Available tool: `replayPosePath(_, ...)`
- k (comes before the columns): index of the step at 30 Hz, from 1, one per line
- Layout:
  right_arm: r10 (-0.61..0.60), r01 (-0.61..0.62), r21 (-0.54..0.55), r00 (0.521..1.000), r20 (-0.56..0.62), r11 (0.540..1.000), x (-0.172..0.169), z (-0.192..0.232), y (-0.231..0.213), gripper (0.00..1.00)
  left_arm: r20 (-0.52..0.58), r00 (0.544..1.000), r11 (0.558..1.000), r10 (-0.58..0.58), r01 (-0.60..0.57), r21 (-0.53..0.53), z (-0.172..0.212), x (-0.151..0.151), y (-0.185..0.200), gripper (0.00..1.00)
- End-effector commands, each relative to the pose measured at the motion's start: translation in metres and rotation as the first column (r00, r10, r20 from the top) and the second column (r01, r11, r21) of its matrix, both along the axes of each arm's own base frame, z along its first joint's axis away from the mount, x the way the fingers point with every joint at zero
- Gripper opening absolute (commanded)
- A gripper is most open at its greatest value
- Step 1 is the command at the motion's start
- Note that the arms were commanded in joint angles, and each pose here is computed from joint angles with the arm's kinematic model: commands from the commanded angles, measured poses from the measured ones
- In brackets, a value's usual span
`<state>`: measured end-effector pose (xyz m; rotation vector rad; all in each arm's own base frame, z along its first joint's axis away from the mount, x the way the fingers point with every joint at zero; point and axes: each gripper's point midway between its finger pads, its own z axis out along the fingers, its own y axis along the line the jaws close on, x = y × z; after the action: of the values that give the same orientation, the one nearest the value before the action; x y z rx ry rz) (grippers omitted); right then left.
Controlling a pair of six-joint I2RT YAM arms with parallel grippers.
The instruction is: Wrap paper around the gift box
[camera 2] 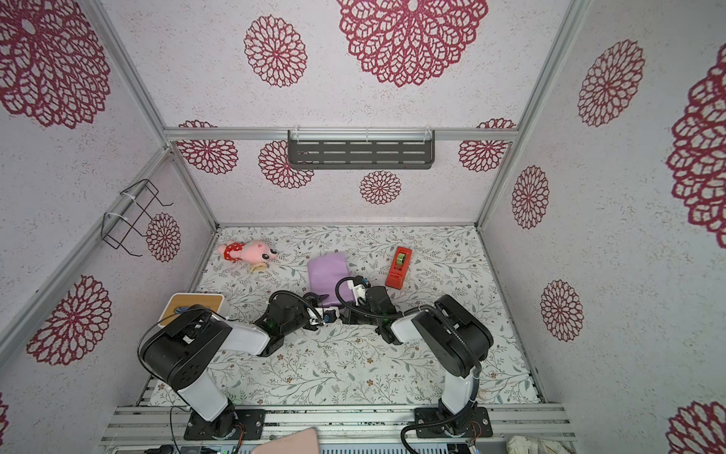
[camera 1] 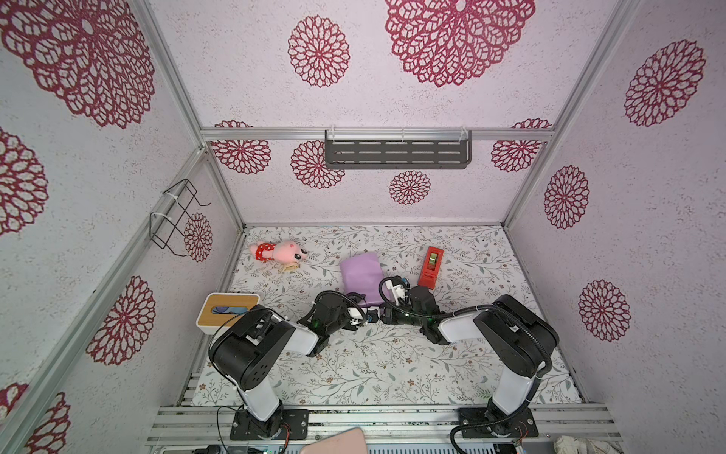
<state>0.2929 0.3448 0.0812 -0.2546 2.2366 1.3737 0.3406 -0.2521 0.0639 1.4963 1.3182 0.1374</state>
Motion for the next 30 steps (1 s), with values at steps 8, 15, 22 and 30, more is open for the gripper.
replayPosePath(8, -0.018, 0.018, -0.003, 0.999, 0.037, 1.0, 0.011, 0.006, 0.001, 0.0, -0.056, 0.998, 1.0, 0.004, -0.003, 0.027, -0.013, -0.003, 0.003, 0.53)
replayPosePath(15, -0.034, 0.035, -0.021, 0.999, 0.026, 0.999, 0.016, 0.002, 0.001, 0.0, -0.058, 0.998, 1.0, 0.005, -0.003, 0.027, -0.013, -0.004, 0.003, 0.53)
replayPosePath(22, -0.049, 0.049, -0.046, 0.999, 0.014, 0.998, 0.021, -0.003, 0.0, 0.0, -0.057, 0.998, 1.0, 0.003, -0.002, 0.026, -0.013, -0.004, 0.003, 0.53)
replayPosePath(30, -0.067, 0.067, -0.046, 0.998, 0.001, 0.997, 0.025, -0.004, -0.001, 0.0, -0.06, 0.998, 1.0, 0.002, 0.0, 0.026, -0.013, -0.004, 0.003, 0.53)
